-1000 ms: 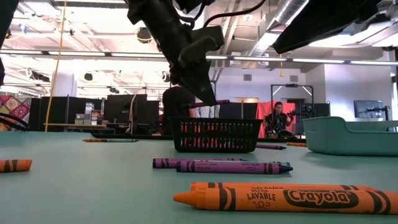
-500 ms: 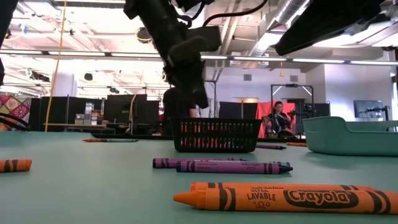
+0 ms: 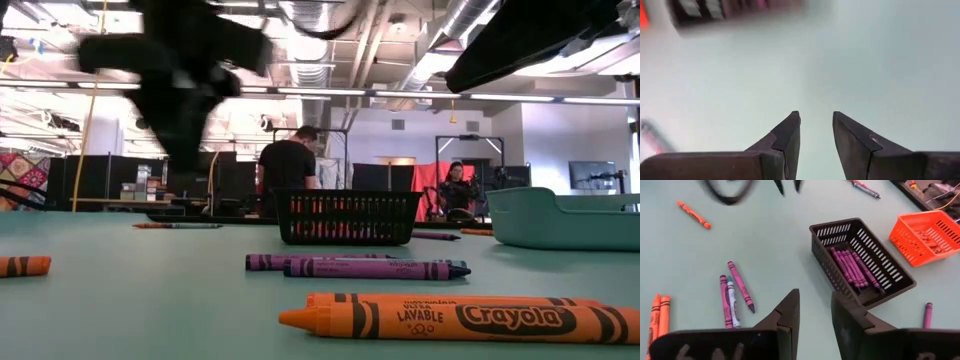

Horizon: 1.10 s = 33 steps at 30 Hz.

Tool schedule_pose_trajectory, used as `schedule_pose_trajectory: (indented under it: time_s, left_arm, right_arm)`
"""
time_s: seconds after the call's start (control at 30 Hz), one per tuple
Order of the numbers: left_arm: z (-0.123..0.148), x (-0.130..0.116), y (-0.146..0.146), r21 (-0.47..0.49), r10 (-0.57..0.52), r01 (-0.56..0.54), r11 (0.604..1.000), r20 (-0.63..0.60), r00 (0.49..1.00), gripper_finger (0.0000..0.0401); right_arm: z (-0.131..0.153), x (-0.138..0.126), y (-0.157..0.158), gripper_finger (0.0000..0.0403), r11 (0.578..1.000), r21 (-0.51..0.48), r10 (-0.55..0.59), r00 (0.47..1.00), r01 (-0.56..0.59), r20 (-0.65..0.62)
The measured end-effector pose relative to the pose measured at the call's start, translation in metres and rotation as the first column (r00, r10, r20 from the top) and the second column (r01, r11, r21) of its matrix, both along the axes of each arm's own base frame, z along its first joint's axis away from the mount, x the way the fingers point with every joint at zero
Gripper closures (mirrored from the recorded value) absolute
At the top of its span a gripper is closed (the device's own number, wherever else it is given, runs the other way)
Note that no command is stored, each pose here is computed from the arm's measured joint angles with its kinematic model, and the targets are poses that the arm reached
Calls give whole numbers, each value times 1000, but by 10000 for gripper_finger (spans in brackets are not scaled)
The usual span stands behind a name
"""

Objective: Sort crayons
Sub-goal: Put the blue crayon into the green bin

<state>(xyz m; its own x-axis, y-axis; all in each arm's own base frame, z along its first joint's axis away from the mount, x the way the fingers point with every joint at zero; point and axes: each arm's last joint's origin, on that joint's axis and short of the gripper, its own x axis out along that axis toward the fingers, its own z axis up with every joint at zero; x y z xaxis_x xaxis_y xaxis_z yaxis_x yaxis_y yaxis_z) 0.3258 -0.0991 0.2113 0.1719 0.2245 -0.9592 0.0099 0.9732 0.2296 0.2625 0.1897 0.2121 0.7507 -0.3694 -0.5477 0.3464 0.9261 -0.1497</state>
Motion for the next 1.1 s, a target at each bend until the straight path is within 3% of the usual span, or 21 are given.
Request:
schedule_pose_trajectory:
  time_s: [0.27, 0.53, 0.67, 0.77, 0.93, 1.1]
  left_arm:
    - [-10, -50, -43, 121, 5, 17, 992, -178, 984, 296]
    - [-17, -95, -69, 164, 135, -86, 983, -312, 940, 296]
    - [6, -113, -79, 52, 176, -168, 984, -268, 947, 296]
    - [31, -128, -82, -82, 242, -261, 962, -197, 950, 296]
    - [60, -147, -91, -292, 377, -373, 881, -45, 925, 296]
    - [56, -144, -109, -390, 500, -479, 787, -52, 864, 296]
  right_arm:
    - [0, 1, 1, 296, 999, 31, -5, 1000, 4, 8]
    - [0, 1, 1, 296, 999, 37, -8, 1000, 8, 13]
    - [0, 1, 1, 296, 999, 39, -10, 1000, 9, 15]
    - [0, 1, 1, 296, 999, 44, -14, 1000, 13, 17]
    - [0, 1, 1, 296, 999, 44, -14, 1000, 14, 17]
    - [0, 1, 1, 296, 998, 55, -23, 1000, 22, 22]
